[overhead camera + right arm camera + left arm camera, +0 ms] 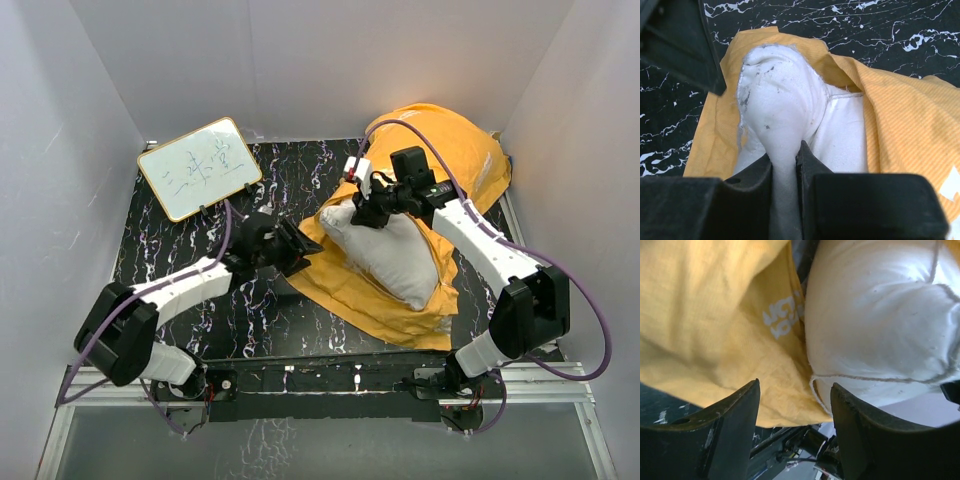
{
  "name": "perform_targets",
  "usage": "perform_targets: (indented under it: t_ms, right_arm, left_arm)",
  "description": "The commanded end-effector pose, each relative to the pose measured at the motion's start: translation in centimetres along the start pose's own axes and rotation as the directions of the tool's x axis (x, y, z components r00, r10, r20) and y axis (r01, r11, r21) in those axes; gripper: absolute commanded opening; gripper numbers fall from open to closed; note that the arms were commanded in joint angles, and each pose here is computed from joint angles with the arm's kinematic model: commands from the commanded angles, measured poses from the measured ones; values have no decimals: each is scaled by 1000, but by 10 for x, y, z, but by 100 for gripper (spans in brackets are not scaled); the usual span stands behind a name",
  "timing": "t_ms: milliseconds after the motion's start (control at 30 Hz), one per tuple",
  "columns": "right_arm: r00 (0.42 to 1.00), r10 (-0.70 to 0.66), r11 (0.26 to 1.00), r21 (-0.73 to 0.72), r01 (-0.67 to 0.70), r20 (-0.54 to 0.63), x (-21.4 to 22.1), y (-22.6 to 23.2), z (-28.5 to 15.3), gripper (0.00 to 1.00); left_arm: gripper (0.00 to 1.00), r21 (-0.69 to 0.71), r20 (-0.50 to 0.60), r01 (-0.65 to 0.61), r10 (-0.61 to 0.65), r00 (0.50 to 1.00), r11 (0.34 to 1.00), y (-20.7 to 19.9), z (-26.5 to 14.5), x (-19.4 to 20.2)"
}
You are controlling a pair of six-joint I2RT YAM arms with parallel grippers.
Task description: Put the pillow into the pillowcase
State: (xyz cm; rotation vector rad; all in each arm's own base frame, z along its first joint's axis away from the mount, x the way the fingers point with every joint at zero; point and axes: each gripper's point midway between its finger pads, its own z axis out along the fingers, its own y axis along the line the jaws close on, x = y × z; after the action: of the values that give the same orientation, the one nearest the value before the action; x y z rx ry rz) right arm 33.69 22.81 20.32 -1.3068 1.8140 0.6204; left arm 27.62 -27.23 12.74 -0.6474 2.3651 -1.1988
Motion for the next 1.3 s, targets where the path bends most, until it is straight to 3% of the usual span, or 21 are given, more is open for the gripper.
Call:
perform_targets:
  t_ms: [0, 200, 500, 633, 733, 800, 867, 1033, 1167, 1267]
  right_arm:
    - [996, 24, 996, 81, -31, 84, -22, -23, -9, 8]
    - [994, 40, 995, 91, -49, 104, -24, -23, -13, 8]
    - [993, 55, 995, 81, -63, 102, -16, -17, -13, 8]
    - [993, 49, 993, 101, -60, 108, -18, -19, -18, 8]
    - [990, 50, 979, 191, -75, 133, -28, -39, -37, 8]
    - [985, 46, 973, 215, -82, 168, -38, -48, -50, 8]
    - [976, 40, 980, 183, -81, 216, -49, -47, -60, 8]
    - [957, 73, 989, 100, -105, 282, -61, -36, -64, 8]
    - [949, 117, 986, 77, -145, 293, -59, -38, -62, 8]
    - [942, 134, 984, 74, -164, 307, -62, -43, -65, 8]
  left_arm:
    - [58, -72, 95, 33, -26, 995, 997, -21, 22, 4]
    - [68, -274, 135, 189, -156, 978, 943, 24, 45, 39]
    - [67, -359, 190, 318, -265, 946, 878, 21, 91, 50]
    - [59, -377, 213, 354, -291, 933, 856, 19, 99, 50]
    - [43, -359, 278, 383, -295, 914, 851, 14, 89, 38]
    - [35, -311, 312, 385, -290, 905, 869, 6, 83, 28]
    - [34, -236, 329, 370, -285, 900, 898, -6, 79, 19]
    - [48, -45, 307, 341, -312, 899, 939, -21, 81, 2]
    - [59, -18, 288, 314, -296, 911, 949, -33, 89, -5]
    - [59, -31, 270, 319, -300, 915, 947, -38, 102, -4]
